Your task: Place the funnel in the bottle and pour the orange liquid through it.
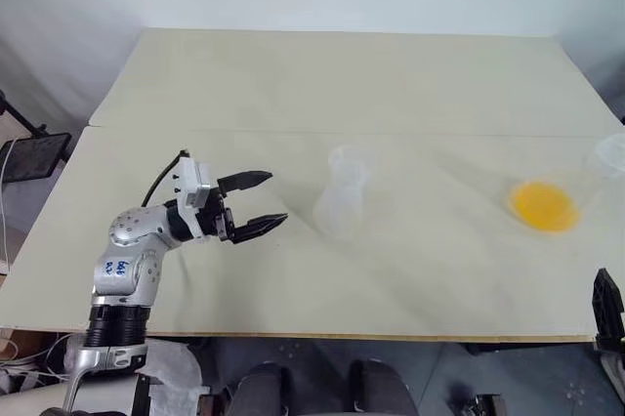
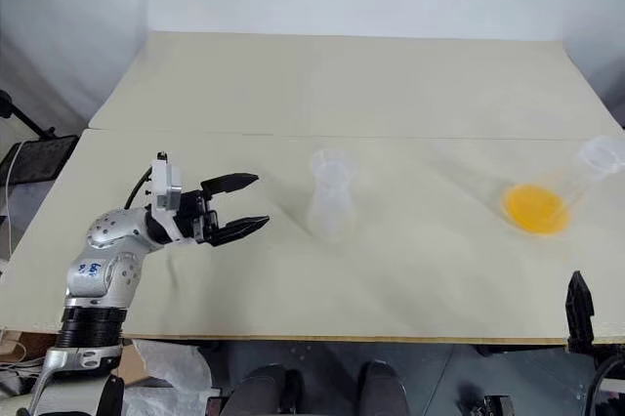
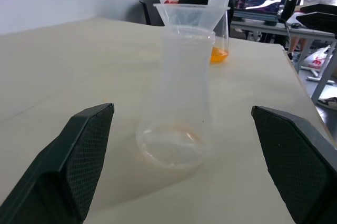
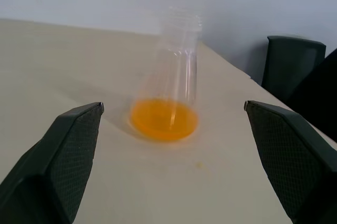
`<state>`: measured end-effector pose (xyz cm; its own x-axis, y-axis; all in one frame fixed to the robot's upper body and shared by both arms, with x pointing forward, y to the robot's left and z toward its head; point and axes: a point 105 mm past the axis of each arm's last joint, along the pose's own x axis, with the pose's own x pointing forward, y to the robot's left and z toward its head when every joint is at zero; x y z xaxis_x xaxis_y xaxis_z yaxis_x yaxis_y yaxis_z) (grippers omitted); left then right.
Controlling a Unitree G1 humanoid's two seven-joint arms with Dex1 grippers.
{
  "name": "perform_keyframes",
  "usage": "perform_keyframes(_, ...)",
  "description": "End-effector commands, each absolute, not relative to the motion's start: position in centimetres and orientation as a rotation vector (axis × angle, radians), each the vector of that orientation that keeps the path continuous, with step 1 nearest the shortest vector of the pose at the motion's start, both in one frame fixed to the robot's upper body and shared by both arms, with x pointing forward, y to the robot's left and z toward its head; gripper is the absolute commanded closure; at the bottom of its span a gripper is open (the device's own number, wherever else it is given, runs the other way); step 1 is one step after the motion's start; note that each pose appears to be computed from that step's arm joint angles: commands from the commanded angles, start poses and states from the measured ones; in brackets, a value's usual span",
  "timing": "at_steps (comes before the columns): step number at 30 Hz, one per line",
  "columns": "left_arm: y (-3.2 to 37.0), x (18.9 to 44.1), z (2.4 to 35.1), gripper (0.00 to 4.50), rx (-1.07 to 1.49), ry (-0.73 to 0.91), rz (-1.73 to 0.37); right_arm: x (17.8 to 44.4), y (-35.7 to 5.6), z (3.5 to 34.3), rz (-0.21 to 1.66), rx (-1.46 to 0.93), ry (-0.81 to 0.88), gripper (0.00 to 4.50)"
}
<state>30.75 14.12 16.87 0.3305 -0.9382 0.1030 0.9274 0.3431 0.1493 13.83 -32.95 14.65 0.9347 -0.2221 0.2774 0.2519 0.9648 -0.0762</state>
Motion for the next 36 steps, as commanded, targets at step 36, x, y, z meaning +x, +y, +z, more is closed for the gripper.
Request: perform_keyframes(36, 13.5, 30.3, 18.9, 0.06, 0.089, -0.261, -1.217, 30.3, -40.3, 21.1, -0.236, -0.066, -0.298, 0.0)
